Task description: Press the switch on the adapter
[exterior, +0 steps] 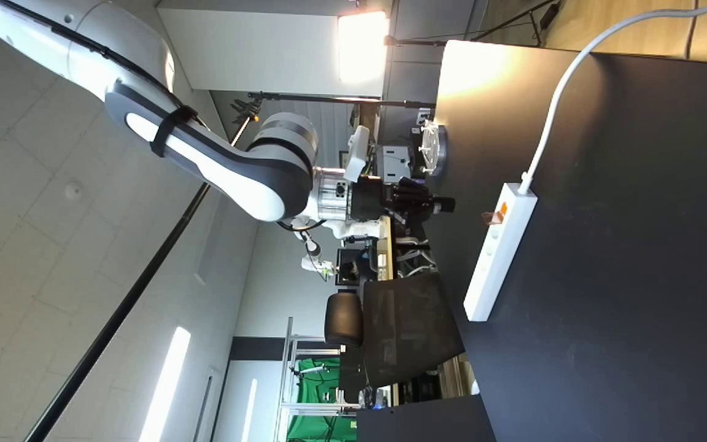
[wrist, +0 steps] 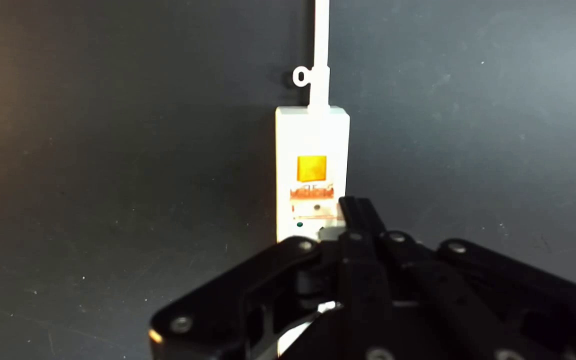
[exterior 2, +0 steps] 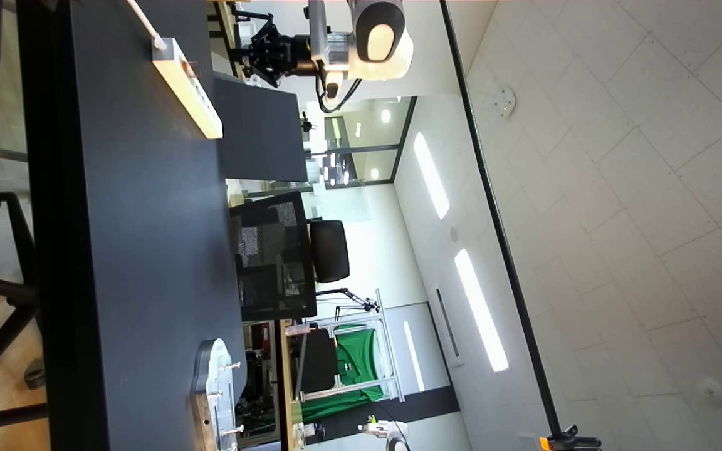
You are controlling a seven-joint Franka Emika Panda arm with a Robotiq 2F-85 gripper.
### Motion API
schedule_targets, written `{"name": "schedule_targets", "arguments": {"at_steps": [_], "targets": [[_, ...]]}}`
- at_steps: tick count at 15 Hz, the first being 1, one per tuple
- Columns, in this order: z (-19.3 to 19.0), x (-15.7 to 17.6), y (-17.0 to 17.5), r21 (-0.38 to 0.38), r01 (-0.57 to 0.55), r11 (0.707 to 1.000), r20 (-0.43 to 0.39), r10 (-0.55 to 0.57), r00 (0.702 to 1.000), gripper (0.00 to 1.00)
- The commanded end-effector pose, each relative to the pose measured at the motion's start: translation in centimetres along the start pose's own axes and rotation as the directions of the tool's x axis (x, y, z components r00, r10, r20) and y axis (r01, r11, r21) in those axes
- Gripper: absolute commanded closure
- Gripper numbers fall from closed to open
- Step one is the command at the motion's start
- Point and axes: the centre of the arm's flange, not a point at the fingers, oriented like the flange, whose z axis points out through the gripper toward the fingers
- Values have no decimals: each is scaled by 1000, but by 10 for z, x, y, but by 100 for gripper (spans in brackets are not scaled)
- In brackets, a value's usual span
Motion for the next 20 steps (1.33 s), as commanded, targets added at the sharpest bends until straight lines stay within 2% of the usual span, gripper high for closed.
{"name": "schedule_targets", "arguments": {"at_steps": [1, 6, 12, 20], "targets": [[0, 0, 0, 0, 0, 1000, 0, 0, 1000, 99], [0, 0, 0, 0, 1, 1000, 1, -1, 1000, 100], [27, 3, -7, -70, -32, 997, 49, 36, 998, 100], [62, 6, -6, -95, -45, 994, 52, 50, 997, 100]]}}
